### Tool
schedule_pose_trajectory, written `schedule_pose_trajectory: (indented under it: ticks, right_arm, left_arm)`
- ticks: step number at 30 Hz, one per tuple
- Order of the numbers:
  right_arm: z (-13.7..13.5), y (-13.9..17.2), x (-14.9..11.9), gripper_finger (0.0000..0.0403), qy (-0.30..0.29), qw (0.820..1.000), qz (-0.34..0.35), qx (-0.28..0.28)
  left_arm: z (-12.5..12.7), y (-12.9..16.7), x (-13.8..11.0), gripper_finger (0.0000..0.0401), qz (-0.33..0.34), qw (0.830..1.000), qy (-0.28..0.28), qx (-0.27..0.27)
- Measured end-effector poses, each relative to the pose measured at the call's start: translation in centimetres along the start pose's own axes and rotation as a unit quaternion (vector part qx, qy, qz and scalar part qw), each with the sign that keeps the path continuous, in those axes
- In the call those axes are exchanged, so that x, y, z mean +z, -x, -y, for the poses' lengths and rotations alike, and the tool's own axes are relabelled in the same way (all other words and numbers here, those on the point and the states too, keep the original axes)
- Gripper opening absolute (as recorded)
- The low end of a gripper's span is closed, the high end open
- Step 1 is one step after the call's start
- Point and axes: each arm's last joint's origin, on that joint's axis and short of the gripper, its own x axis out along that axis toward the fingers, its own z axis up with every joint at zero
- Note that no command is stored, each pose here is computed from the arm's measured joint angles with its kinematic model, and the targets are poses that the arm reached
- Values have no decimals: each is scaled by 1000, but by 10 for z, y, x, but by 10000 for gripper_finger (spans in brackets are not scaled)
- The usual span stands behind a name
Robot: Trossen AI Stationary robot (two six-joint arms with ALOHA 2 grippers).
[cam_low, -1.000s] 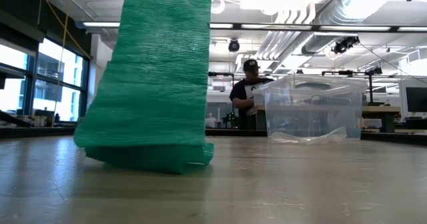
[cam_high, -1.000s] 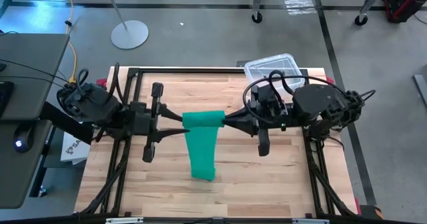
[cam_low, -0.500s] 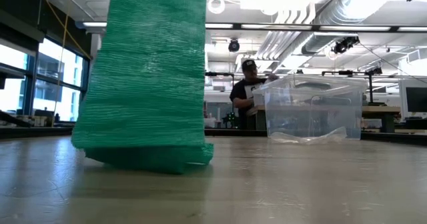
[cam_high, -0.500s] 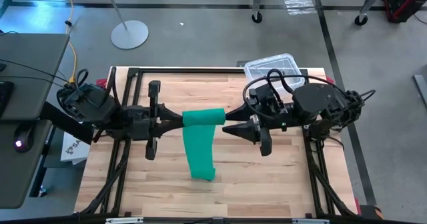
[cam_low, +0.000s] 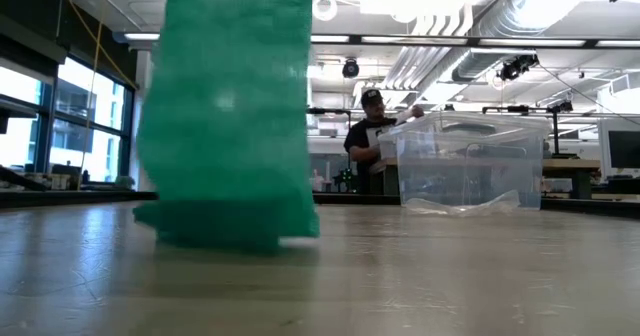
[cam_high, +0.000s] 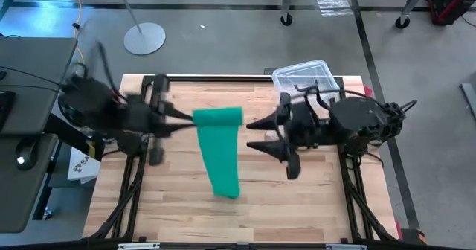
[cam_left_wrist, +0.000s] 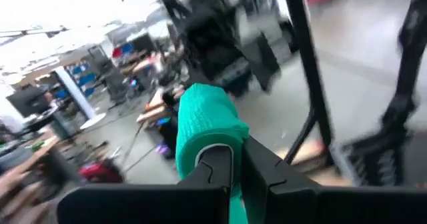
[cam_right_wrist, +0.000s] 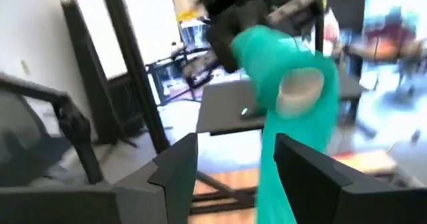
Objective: Roll bandage
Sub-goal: Roll the green bandage
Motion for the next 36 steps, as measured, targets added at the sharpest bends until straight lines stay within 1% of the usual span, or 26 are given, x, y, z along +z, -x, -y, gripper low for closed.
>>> schedule_pose_trajectory:
  ticks: [3, 5, 7, 10, 16, 20, 28, 32, 36]
  right_arm:
    - [-8, 4, 6, 190, 57, 998, 36, -16]
    - [-13, 4, 9, 190, 87, 994, 60, -29]
    - [-18, 3, 11, 191, 106, 990, 79, -45]
    - [-23, -4, 8, 197, 126, 987, 87, -44]
    - [-29, -17, 1, 229, 166, 981, 90, -45]
    - [-31, -20, -1, 236, 195, 975, 91, -45]
    - [-33, -20, -1, 236, 191, 976, 94, -47]
    - [-32, -19, -3, 236, 193, 977, 82, -46]
    - [-35, -18, -7, 236, 214, 974, 64, -42]
  left_arm:
    - [-10, 15, 6, 3, 32, 999, 30, -21]
    - [-12, 20, 7, 3, 46, 998, 38, -35]
    - [-12, 21, 9, 3, 59, 996, 40, -51]
    - [-12, 21, 12, 3, 81, 994, 45, -65]
    - [-9, 15, 11, 3, 77, 994, 47, -65]
    - [-8, 8, 8, 3, 65, 995, 53, -62]
    - [0, -7, 4, 3, 49, 995, 53, -65]
    - [3, -12, 3, 4, 44, 995, 62, -67]
    - [4, -13, 2, 5, 40, 994, 82, -68]
